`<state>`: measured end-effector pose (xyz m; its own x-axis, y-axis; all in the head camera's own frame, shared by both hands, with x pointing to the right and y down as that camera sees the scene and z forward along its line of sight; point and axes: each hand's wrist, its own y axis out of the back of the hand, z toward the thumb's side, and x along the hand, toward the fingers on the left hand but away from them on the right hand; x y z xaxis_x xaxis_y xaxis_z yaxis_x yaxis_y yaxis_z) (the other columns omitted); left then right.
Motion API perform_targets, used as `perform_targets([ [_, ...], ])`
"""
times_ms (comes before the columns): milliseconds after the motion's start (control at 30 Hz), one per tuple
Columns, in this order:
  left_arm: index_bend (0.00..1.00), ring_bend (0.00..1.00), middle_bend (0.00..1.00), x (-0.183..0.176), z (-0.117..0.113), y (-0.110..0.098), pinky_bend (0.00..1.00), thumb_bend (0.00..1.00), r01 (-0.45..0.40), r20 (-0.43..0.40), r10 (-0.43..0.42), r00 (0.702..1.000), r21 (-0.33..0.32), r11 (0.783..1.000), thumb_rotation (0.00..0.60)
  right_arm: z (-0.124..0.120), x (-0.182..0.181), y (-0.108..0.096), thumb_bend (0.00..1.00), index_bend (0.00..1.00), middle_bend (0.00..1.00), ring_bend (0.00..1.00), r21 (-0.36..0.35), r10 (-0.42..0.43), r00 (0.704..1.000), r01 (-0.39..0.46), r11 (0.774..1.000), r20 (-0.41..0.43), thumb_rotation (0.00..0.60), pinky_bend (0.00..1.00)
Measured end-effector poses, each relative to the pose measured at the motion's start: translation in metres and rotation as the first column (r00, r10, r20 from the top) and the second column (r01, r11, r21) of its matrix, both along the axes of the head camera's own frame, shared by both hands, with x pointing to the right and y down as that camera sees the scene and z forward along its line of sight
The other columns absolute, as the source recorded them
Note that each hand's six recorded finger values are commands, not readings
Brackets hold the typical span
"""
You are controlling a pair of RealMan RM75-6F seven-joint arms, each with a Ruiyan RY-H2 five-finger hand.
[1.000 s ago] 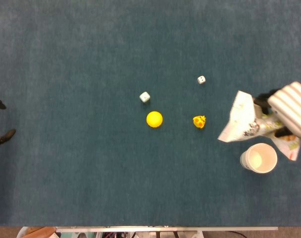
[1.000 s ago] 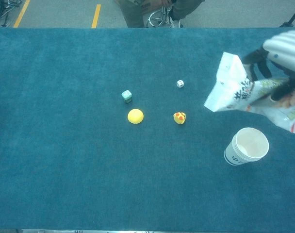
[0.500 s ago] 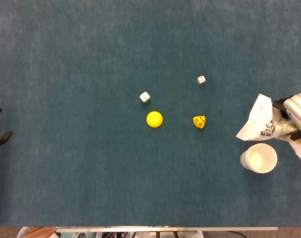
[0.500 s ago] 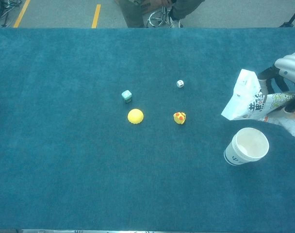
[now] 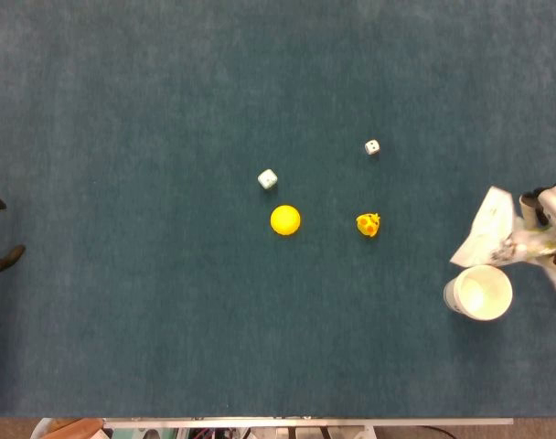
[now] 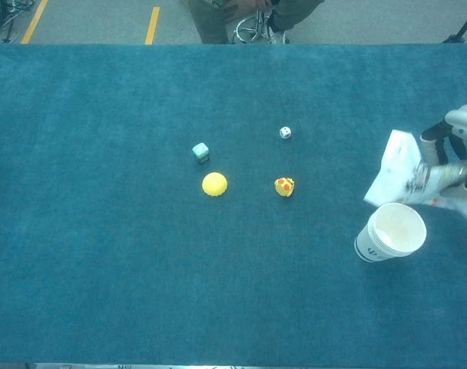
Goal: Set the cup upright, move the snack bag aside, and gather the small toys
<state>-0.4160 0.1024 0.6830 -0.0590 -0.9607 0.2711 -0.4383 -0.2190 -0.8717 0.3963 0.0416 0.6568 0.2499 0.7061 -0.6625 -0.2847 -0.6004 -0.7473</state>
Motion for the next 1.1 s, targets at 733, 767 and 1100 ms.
perform_targets([
  [733,0.43,0.33,0.38,-0.005,-0.006,0.0,0.47,0.1,0.015,-0.002,-0.015,1.0,0.017,1.0,0.6,-0.025,-0.062,-0.036,0.0,0.42,0.38,0.3,0.186,-0.153,0.973,0.12,0.975,0.173,0.6,0.54],
  [767,0.43,0.33,0.38,-0.005,-0.006,0.001,0.47,0.1,0.016,-0.002,-0.016,1.0,0.018,1.0,0.6,-0.023,-0.071,-0.042,0.0,0.42,0.39,0.31,0.209,-0.186,0.966,0.147,0.967,0.181,0.6,0.54],
  [1100,0.43,0.33,0.38,-0.015,-0.005,0.005,0.47,0.1,0.038,-0.014,-0.038,0.999,0.015,0.999,0.6,0.011,-0.155,-0.063,0.0,0.42,0.41,0.32,0.268,-0.462,0.878,0.418,0.868,0.124,0.6,0.54],
])
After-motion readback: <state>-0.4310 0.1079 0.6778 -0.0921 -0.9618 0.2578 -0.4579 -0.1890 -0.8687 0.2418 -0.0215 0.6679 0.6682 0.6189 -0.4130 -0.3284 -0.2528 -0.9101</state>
